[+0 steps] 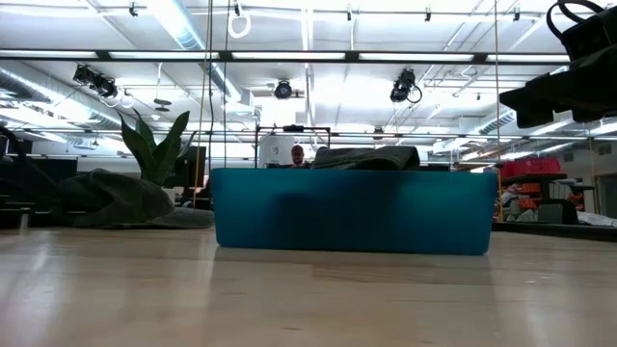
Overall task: Pick & Place hat
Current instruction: Put the brown cap into the red bin
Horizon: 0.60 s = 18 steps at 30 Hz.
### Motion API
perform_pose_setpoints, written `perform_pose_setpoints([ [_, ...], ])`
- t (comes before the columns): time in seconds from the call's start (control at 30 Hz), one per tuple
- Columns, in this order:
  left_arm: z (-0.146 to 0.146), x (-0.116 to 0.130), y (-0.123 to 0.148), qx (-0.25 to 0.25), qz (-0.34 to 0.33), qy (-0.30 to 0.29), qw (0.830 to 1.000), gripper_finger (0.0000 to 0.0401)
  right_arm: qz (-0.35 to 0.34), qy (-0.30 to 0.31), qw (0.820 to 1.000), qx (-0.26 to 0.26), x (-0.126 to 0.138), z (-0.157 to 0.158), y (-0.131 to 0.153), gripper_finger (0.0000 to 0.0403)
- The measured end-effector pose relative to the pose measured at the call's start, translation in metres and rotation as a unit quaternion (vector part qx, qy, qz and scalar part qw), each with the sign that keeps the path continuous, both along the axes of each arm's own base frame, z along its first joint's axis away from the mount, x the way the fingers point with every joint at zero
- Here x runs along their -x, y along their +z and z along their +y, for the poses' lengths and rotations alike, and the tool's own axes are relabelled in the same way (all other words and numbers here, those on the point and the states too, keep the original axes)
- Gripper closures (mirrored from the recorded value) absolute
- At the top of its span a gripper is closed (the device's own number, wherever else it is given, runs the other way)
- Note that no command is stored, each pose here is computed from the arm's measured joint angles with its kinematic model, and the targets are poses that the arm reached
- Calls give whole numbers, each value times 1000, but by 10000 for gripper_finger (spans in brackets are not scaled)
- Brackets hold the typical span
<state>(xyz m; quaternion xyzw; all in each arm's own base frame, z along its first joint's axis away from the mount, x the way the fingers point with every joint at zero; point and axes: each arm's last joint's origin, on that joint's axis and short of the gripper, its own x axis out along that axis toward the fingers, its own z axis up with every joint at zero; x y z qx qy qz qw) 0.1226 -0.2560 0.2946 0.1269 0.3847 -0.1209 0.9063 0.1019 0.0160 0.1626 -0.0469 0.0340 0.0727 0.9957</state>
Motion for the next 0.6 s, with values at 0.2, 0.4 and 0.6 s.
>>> perform_pose_setpoints([
  [0.2, -15, 0, -36, 36, 133, 69, 988, 195, 0, 0, 1000, 0, 0, 0, 0, 218],
  [0.4, -25, 3, -75, -4, 240, 152, 959, 195, 0, 0, 1000, 0, 0, 0, 0, 218],
  [0.6, -32, 6, -104, -42, 282, 207, 936, 195, 0, 0, 1000, 0, 0, 0, 0, 218],
])
